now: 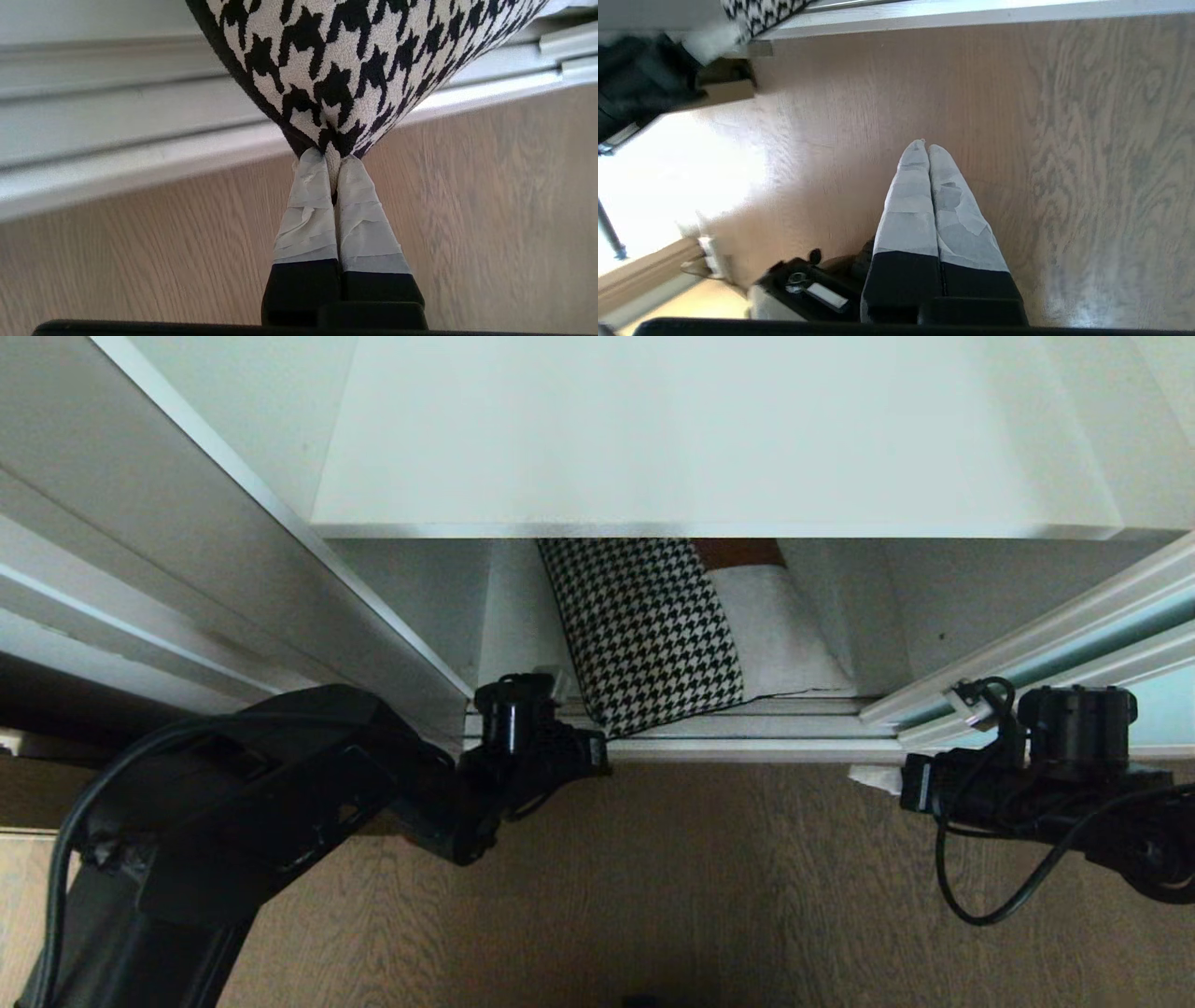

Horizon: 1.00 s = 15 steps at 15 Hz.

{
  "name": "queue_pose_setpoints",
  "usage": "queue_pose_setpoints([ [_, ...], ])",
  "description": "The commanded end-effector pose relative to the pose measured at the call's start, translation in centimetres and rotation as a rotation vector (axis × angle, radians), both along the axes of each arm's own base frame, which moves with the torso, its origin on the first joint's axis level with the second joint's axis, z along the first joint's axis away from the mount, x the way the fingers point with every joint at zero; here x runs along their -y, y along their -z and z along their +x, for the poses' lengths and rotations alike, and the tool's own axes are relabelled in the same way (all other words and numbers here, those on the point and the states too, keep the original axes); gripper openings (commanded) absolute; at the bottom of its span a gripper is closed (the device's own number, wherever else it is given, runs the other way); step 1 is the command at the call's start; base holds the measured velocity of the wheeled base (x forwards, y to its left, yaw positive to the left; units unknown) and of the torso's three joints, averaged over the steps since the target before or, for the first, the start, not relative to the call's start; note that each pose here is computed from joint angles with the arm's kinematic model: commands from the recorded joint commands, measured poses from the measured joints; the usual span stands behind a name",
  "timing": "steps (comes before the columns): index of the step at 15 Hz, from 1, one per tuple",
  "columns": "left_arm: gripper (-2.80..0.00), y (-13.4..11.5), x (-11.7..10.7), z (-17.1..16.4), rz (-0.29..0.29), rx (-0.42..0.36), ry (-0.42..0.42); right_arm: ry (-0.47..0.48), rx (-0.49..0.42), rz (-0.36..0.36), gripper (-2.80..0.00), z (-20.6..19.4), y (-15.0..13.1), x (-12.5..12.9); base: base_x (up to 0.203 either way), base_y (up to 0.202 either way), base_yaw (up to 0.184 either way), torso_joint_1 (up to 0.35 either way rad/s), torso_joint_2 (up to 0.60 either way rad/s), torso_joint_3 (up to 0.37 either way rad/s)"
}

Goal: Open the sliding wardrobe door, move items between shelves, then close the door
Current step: Place the pillow on the higher shelf

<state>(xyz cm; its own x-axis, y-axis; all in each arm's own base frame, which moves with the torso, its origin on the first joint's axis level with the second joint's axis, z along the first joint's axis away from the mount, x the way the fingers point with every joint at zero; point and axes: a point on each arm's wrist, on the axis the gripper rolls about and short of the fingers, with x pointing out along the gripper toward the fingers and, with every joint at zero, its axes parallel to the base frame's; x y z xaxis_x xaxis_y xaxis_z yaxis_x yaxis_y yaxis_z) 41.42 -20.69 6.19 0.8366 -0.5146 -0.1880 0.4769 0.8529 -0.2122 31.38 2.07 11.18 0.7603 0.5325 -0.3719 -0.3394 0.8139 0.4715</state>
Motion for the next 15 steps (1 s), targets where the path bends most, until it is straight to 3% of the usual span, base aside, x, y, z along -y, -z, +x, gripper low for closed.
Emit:
queue_pose_setpoints([
  [1, -2.8, 0.2, -0.2, -0.6, 0.004, -0.012, 0.001, -0.017, -0.022, 0.026, -2.8, 0.6, 0.7, 0.3, 0.0, 0.0, 0.0, 0.0, 0.0, 0.0],
  [7, -2.8, 1.3, -1.2, -1.0, 0.012, -0.063, -0.027, 0.002, -0.06, 0.079, -2.8, 2.5, 1.6, 0.9, 0.0, 0.0, 0.0, 0.0, 0.0, 0.0],
  [12, -2.8, 2.9, -4.0, -0.2, 0.031, -0.109, -0.09, 0.007, -0.096, 0.099, -2.8, 3.3, 5.5, 0.6, 0.0, 0.0, 0.0, 0.0, 0.0, 0.0],
  [15, -2.8, 3.5, -4.7, -0.4, 0.042, -0.132, -0.103, 0.01, -0.097, 0.135, -2.8, 3.6, 6.0, 0.2, 0.0, 0.0, 0.0, 0.0, 0.0, 0.0],
])
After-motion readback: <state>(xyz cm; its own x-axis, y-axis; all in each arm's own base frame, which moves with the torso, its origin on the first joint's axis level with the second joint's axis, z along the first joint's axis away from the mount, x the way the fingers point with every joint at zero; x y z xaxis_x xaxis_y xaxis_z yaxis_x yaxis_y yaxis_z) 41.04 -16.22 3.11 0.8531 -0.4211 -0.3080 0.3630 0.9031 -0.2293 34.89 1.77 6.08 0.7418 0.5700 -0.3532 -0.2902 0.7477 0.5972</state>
